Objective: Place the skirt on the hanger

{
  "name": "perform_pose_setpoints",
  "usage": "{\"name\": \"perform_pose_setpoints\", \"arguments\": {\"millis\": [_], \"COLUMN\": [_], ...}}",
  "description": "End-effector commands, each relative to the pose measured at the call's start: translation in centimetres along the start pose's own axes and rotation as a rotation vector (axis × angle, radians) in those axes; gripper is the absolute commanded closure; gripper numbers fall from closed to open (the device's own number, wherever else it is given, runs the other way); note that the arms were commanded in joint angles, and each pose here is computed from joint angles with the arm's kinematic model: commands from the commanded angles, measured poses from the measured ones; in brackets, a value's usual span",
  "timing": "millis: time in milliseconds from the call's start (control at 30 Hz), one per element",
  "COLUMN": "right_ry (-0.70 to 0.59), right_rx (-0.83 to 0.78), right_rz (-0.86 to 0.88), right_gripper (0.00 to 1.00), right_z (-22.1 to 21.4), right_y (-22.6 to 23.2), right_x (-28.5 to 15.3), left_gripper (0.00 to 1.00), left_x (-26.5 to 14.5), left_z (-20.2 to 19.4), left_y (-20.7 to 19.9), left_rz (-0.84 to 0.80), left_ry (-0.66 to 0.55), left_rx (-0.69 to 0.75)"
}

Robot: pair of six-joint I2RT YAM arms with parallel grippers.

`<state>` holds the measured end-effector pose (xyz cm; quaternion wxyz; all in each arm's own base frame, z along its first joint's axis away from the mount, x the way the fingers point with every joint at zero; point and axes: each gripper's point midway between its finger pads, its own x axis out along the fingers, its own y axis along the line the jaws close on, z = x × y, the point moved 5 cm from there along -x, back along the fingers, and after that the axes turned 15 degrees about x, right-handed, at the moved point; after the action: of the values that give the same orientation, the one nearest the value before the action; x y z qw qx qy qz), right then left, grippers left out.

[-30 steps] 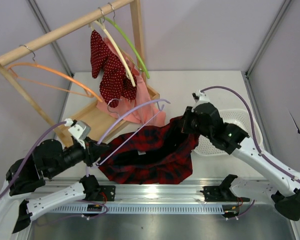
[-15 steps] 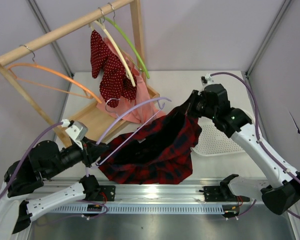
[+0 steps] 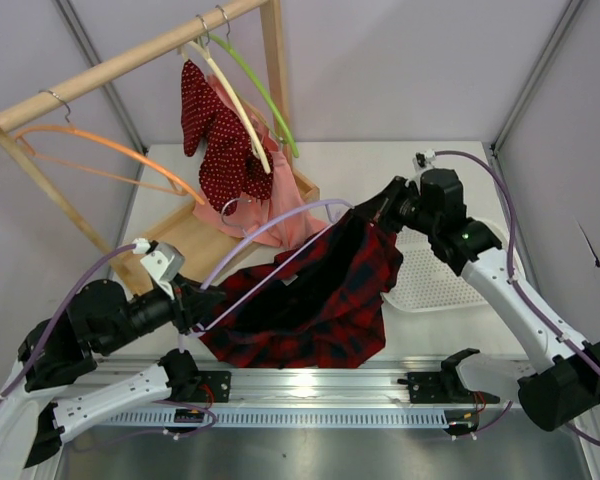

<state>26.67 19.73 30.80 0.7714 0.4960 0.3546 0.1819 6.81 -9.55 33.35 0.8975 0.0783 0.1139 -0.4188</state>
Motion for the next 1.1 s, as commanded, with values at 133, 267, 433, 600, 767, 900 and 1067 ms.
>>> {"name": "perform_pose_setpoints", "arguments": {"millis": [133, 267, 433, 600, 767, 900, 1067], "right_ry": [-0.147, -0.183, -0.238, -0.295, -0.344, -0.387, -0.426], "right_rx": [0.097, 0.136, 0.241, 0.286, 0.309, 0.342, 0.361], "right_rz": [0.234, 0.213, 0.283, 0.317, 0.342, 0.397, 0.400], "right_gripper": [1.00, 1.00, 1.00, 1.00, 1.00, 1.00, 1.00], "right_z": [1.4, 1.6, 1.9, 2.3, 2.8, 3.3, 3.6], "right_y": [3.3, 2.6, 2.4, 1.6, 1.9, 2.2, 2.4], "right_x": [-2.5, -2.7, -3.0, -3.1, -3.4, -4.0, -4.1], "left_gripper": [1.00, 1.00, 1.00, 1.00, 1.00, 1.00, 1.00], "left_x": [0.5, 0.7, 1.4, 2.4, 2.9, 3.2, 3.5], "left_z": [1.8, 2.0, 1.6, 1.0, 1.0, 0.4, 0.3], "left_y": [-0.4, -0.4, -0.8, -1.4, -1.8, -1.9, -2.0], "left_rz": [-0.026, -0.018, -0.025, -0.043, -0.065, -0.063, -0.059], "left_ry": [-0.096, -0.137, -0.154, -0.153, -0.181, -0.173, -0.193], "left_rx": [-0.008, -0.046, -0.109, -0.171, -0.223, -0.261, -0.303]}}
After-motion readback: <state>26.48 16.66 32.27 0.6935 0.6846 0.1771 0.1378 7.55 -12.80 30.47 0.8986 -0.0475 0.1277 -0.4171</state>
